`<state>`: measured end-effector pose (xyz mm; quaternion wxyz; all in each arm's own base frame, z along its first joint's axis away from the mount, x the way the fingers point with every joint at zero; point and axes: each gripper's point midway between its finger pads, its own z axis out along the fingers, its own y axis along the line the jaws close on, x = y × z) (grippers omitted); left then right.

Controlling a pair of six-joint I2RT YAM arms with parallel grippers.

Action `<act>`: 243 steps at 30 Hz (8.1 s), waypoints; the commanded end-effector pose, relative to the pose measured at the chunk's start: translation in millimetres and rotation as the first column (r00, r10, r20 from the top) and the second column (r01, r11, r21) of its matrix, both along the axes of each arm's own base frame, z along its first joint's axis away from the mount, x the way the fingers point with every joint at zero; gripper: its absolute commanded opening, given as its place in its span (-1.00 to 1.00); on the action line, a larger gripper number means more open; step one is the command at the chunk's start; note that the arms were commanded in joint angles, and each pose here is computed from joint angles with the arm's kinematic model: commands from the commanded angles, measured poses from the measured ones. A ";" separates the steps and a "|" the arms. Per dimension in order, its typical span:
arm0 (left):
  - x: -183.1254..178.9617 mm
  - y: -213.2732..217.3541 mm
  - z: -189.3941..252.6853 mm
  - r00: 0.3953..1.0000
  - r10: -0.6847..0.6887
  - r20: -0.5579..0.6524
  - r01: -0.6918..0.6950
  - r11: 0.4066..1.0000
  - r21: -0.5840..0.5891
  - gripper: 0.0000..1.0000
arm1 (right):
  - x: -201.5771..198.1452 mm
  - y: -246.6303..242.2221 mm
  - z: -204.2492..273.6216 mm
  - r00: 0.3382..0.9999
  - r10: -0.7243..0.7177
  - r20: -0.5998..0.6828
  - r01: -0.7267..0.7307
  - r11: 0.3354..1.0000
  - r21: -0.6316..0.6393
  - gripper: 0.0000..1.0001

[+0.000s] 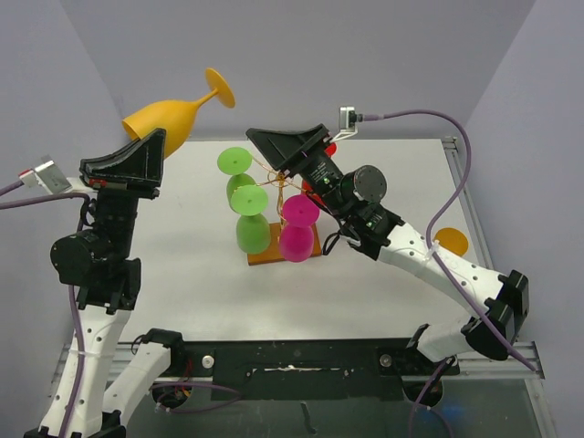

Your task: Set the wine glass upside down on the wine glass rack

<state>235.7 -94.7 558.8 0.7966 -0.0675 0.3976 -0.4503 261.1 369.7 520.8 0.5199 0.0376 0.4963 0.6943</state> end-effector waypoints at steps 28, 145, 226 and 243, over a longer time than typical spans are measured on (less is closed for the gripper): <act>-13.5 -25.4 6.4 0.970 -0.219 0.105 0.225 0.973 -0.049 -1.00 | 30.5 32.4 54.7 0.996 -0.018 -0.083 0.035 0.979 0.200 -0.17; -38.3 -2.5 39.9 0.988 -0.052 -0.147 0.056 0.998 0.025 -1.00 | -77.5 -3.9 43.9 0.442 -0.253 0.861 0.441 0.897 0.037 0.33; 165.9 -122.2 -132.2 0.633 -0.325 -0.703 0.488 0.872 0.037 -1.00 | -49.3 -155.7 -82.9 0.816 -0.423 0.395 0.574 0.678 -0.459 0.39; 159.6 -145.8 -133.3 0.622 -0.372 -0.689 0.546 0.837 0.041 -1.00 | -51.3 -155.6 -80.3 0.820 -0.424 0.385 0.566 0.699 -0.437 0.40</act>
